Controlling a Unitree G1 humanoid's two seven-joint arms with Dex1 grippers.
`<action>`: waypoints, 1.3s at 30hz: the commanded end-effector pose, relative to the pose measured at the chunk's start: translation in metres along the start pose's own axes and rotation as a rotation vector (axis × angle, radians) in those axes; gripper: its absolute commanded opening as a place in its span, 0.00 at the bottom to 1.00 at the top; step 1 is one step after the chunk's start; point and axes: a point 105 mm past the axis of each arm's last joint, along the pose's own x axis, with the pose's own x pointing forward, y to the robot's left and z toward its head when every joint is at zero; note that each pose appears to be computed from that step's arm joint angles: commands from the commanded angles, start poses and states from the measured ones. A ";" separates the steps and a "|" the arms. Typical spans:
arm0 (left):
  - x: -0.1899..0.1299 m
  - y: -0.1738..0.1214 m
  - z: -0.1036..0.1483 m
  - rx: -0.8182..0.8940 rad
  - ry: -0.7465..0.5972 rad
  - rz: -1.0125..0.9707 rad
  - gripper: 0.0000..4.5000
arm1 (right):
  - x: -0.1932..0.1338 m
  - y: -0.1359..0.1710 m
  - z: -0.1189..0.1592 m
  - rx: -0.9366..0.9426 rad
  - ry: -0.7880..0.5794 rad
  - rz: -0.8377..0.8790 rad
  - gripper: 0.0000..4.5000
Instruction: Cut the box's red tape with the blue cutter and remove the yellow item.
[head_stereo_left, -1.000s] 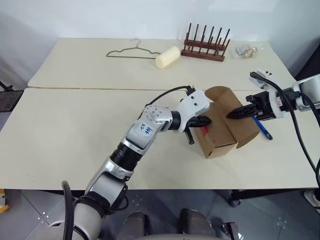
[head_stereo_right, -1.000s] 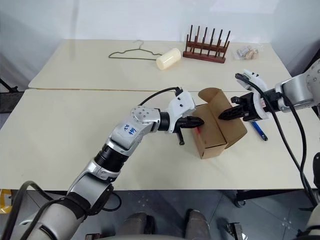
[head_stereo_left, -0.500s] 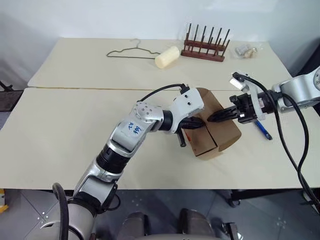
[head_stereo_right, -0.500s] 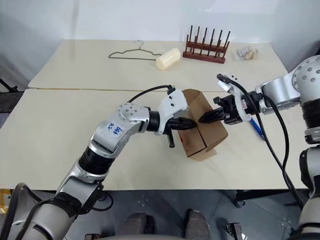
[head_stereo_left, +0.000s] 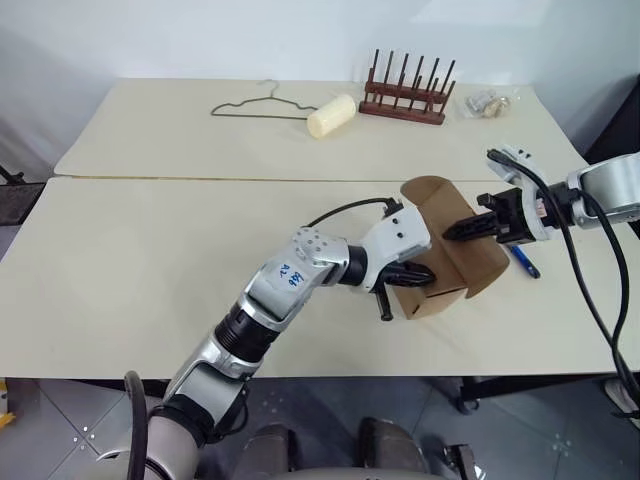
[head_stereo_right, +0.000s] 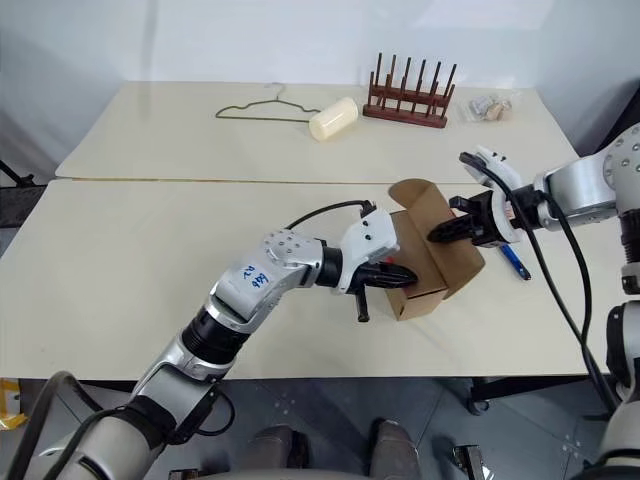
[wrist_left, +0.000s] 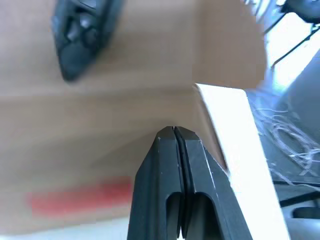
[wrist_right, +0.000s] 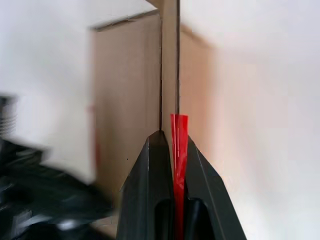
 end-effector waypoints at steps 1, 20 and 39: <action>0.009 0.008 -0.029 -0.074 0.060 0.031 0.00 | 0.008 -0.009 -0.011 -0.014 0.068 -0.051 0.00; -0.020 0.009 -0.080 -0.160 0.226 0.102 0.00 | -0.014 -0.060 0.008 -0.182 0.061 -0.234 0.00; -0.066 0.012 -0.062 -0.181 0.140 0.260 0.00 | 0.001 -0.012 0.003 -0.292 0.132 -0.060 0.00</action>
